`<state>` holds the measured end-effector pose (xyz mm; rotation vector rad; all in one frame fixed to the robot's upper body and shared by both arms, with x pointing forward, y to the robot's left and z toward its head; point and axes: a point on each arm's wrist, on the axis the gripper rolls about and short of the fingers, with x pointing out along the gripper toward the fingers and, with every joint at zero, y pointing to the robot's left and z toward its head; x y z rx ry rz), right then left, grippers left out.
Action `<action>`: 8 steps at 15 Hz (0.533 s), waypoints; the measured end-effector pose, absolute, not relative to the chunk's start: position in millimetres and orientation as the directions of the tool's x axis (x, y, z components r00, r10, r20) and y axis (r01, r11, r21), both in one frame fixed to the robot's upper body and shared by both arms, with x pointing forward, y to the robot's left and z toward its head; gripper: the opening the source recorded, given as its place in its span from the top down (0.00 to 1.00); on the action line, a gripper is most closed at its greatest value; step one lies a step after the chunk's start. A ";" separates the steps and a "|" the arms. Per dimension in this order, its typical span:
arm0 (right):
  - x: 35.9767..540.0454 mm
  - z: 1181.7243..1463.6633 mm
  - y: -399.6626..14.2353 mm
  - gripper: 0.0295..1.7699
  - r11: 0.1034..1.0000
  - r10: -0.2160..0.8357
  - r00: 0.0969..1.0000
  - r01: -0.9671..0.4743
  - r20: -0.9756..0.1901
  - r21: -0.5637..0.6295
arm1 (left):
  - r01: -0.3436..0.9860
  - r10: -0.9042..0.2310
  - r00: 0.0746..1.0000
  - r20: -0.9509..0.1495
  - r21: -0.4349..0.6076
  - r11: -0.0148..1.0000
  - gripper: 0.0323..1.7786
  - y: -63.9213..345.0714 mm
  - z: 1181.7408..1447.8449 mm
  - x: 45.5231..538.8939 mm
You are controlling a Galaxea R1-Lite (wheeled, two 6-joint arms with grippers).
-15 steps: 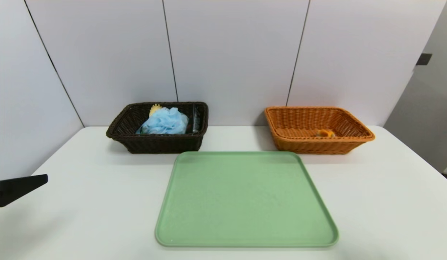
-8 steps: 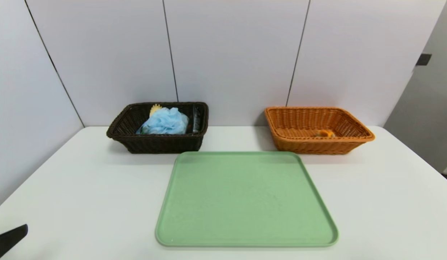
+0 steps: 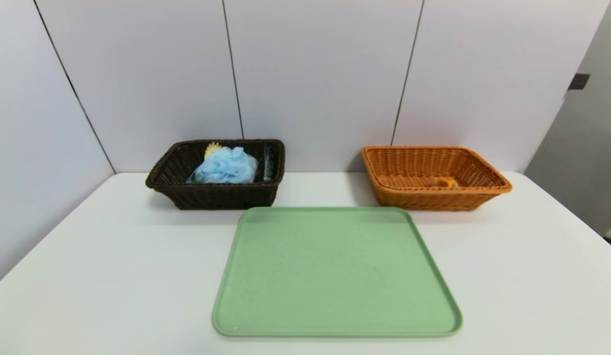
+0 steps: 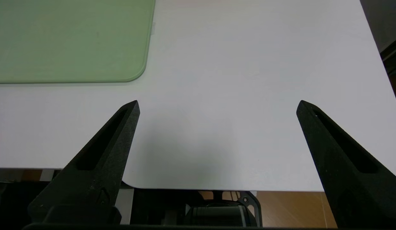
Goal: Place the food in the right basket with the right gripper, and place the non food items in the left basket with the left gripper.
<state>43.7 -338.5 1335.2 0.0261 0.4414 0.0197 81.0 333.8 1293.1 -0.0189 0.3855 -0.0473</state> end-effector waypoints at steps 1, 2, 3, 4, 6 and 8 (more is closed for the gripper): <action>40.6 1330.8 -338.5 0.04 1.000 0.022 0.905 -0.014 -0.424 0.023 | 0.041 -0.048 0.927 -0.371 -0.028 0.999 0.05 333.8 1289.5 78.6; 37.4 1326.9 -338.5 0.04 1.000 0.021 0.908 -0.015 -0.418 0.018 | 0.036 -0.044 0.927 -0.373 -0.028 0.999 0.05 333.8 1284.5 76.4; 34.6 1322.3 -338.2 0.04 1.000 0.016 0.911 -0.013 -0.413 0.010 | 0.030 -0.039 0.926 -0.376 -0.028 0.999 0.05 333.8 1278.6 74.4; 32.0 1317.3 -337.9 0.04 1.000 0.011 0.913 -0.012 -0.409 0.000 | 0.026 -0.035 0.923 -0.383 -0.028 0.999 0.05 333.7 1271.2 72.4; 25.4 1306.4 -337.6 0.04 1.000 0.006 0.920 -0.016 -0.392 -0.024 | 0.017 -0.027 0.924 -0.382 -0.030 0.999 0.05 333.4 1258.6 66.9; 19.0 1294.2 -337.2 0.04 0.998 0.002 0.927 -0.024 -0.376 -0.056 | 0.011 -0.022 0.926 -0.376 -0.031 0.999 0.05 333.2 1248.0 62.7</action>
